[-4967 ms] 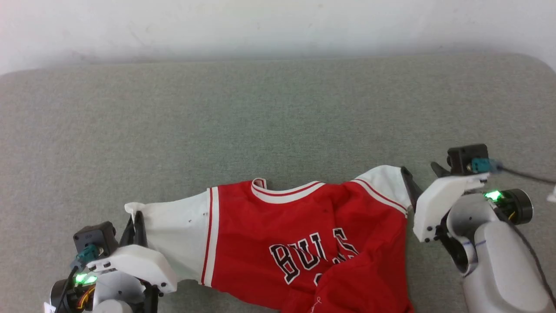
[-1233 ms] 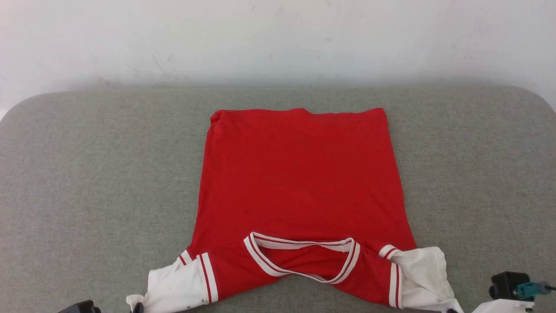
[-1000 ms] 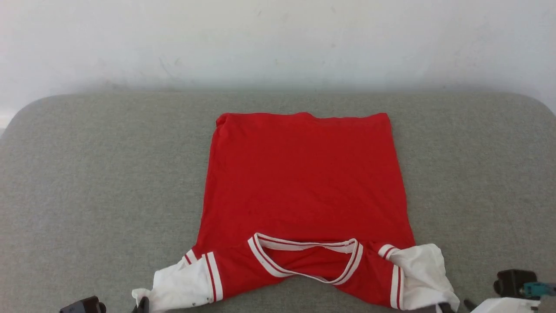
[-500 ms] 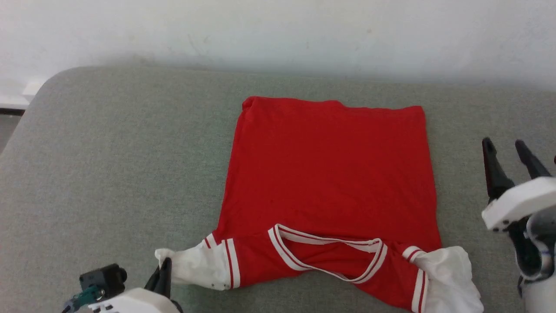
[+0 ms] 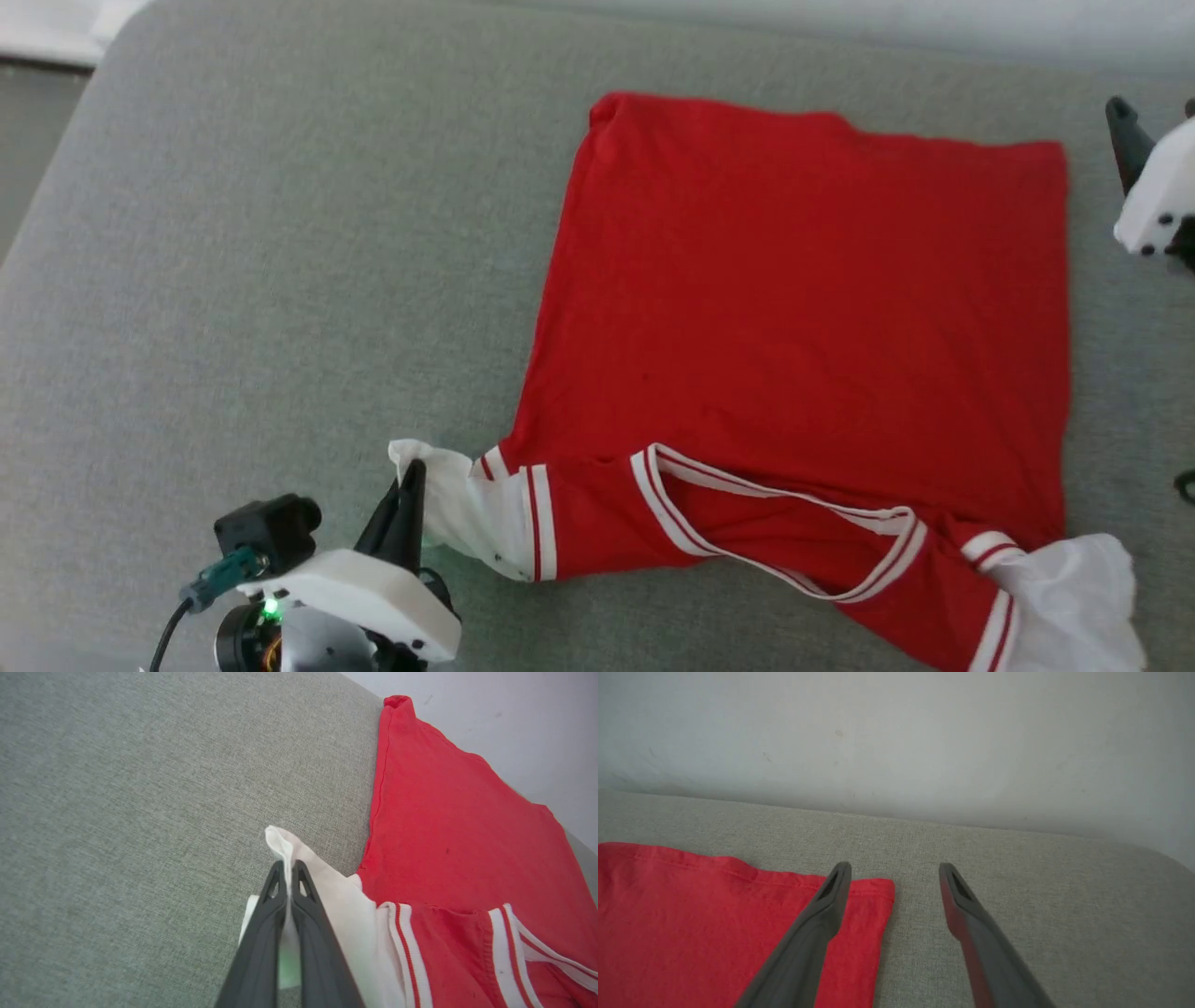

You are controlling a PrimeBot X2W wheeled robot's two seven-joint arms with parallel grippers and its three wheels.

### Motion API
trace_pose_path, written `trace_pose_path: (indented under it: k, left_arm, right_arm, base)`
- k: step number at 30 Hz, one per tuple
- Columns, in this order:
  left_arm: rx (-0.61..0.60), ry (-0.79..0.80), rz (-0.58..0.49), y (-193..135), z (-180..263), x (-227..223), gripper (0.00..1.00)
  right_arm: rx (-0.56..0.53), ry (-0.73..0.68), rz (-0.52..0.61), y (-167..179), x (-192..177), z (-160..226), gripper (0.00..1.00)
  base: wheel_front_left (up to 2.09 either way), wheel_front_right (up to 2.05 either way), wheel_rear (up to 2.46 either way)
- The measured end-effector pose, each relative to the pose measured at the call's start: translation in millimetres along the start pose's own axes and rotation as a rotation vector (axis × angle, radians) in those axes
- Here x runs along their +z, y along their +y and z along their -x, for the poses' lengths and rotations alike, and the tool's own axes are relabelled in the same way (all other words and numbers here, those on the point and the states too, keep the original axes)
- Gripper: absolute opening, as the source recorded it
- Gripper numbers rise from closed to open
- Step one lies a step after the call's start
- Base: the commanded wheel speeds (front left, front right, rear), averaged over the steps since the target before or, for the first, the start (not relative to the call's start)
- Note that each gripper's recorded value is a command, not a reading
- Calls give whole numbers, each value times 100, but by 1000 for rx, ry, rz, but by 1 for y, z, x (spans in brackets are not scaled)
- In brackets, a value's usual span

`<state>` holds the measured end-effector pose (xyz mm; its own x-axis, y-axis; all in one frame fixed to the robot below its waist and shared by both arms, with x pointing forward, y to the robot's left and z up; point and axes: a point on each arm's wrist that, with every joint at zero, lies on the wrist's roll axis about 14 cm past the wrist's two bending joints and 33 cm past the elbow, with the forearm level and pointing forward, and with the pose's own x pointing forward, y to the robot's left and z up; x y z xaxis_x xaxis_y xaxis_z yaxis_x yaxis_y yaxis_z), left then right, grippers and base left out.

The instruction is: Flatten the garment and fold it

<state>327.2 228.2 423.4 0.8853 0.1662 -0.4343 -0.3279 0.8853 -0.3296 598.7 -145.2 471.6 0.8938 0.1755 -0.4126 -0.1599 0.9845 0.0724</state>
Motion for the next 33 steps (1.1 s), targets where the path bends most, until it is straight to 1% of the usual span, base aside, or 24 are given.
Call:
trace_pose_path:
  k: [5, 10, 11, 12, 13, 15, 16, 18, 19, 22, 24, 27, 29, 32, 33]
  left_arm:
    - [39, 23, 7, 7, -10, -11, 0]
    - [82, 48, 17, 18, -13, -21, 0]
    - [91, 46, 18, 20, -13, -21, 0]
    - [100, 49, 19, 22, -13, -22, 0]
    - [110, 56, 19, 25, -12, -24, 0]
    - [128, 58, 18, 30, -11, -26, 0]
    - [134, 59, 18, 32, -10, -26, 0]
    - [140, 60, 19, 34, -8, -27, 0]
    - [141, 59, 20, 35, -7, -27, 0]
    - [146, 48, 24, 38, -4, -24, 0]
    - [146, 38, 28, 40, 0, -22, 0]
    - [146, 26, 21, 45, 8, -18, 0]
    - [140, 23, 20, 46, 14, -17, 0]
    - [121, 22, 12, 45, 23, -15, 0]
    - [114, 22, 11, 44, 25, -14, 0]
  right_arm:
    - [14, 247, 8, 9, -44, -36, 100]
    - [7, 460, 32, 11, -84, -55, 100]
    - [10, 491, 35, 13, -90, -57, 90]
    - [9, 510, 33, 14, -92, -60, 51]
    - [7, 526, 33, 15, -92, -62, 51]
    - [4, 546, 34, 16, -93, -66, 5]
    - [2, 539, 35, 17, -92, -67, 0]
    - [4, 497, 30, 19, -88, -68, 0]
    - [3, 452, 23, 19, -85, -67, 0]
    - [4, 259, -46, 21, -75, -61, 0]
    - [11, 118, -60, 26, -65, -51, 0]
    - [18, -71, -68, 31, -52, -26, 0]
    - [-2, -163, -66, 23, -48, -5, 0]
    - [-50, -247, -61, 5, -48, 29, 0]
    - [-70, -256, -56, -2, -51, 41, 0]
  base:
    - [0, 0, 0]
    - [0, 0, 0]
    - [0, 0, 0]
    - [0, 0, 0]
    - [0, 0, 0]
    - [0, 0, 0]
    - [0, 0, 0]
    - [0, 0, 0]
    - [0, 0, 0]
    - [0, 0, 0]
    - [0, 0, 0]
    - [0, 0, 0]
    - [0, 0, 0]
    - [0, 0, 0]
    - [0, 0, 0]
